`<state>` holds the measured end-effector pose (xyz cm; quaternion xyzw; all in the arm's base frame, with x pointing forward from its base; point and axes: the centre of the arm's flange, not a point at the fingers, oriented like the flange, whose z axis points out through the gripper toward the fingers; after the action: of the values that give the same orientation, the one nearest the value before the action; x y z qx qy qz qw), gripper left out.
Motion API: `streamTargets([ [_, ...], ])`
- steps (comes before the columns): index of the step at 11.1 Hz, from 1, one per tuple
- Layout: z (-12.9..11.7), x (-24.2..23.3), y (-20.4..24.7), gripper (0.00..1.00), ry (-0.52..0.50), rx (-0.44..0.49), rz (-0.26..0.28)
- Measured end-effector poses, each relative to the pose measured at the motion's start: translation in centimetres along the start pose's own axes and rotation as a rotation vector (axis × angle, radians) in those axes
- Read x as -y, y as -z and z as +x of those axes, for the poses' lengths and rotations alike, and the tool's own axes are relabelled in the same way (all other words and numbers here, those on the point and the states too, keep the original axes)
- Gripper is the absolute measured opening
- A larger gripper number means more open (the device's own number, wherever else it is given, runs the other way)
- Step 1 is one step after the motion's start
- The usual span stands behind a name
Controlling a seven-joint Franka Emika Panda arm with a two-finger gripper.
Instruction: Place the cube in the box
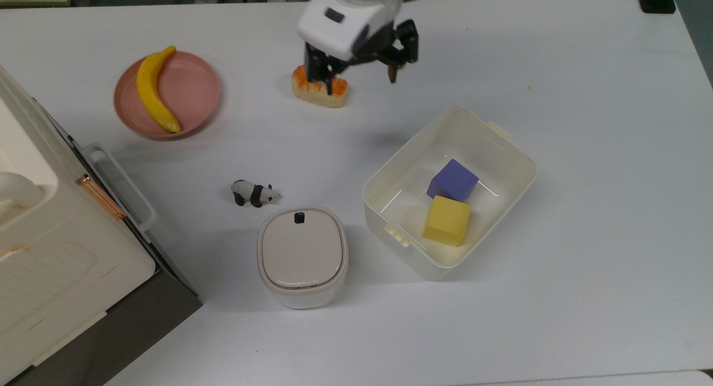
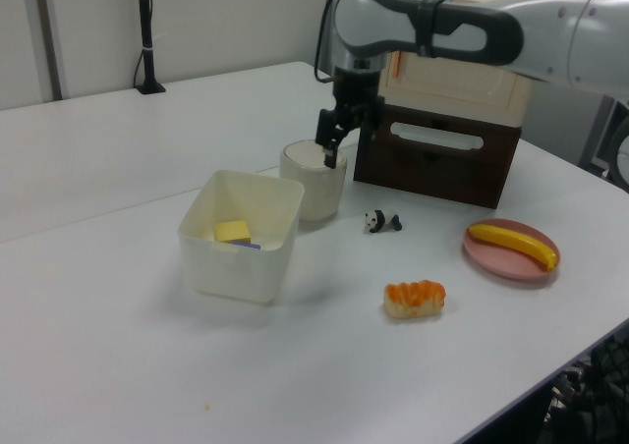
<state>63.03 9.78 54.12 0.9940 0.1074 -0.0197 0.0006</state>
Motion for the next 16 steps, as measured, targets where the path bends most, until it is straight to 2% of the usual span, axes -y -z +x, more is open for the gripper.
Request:
streamTargets([
  [2, -0.9, -1.1, -0.3, 1.0, -0.079, 0.026, -0.07],
  [4, -1.1, -1.6, -1.5, 1.0, -0.089, 0.051, -0.099],
  [9, -1.3, -6.0, -0.6, 1.0, -0.149, 0.018, -0.102],
  [16, -1.5, -6.3, 1.0, 1.0, -0.189, -0.014, -0.103],
])
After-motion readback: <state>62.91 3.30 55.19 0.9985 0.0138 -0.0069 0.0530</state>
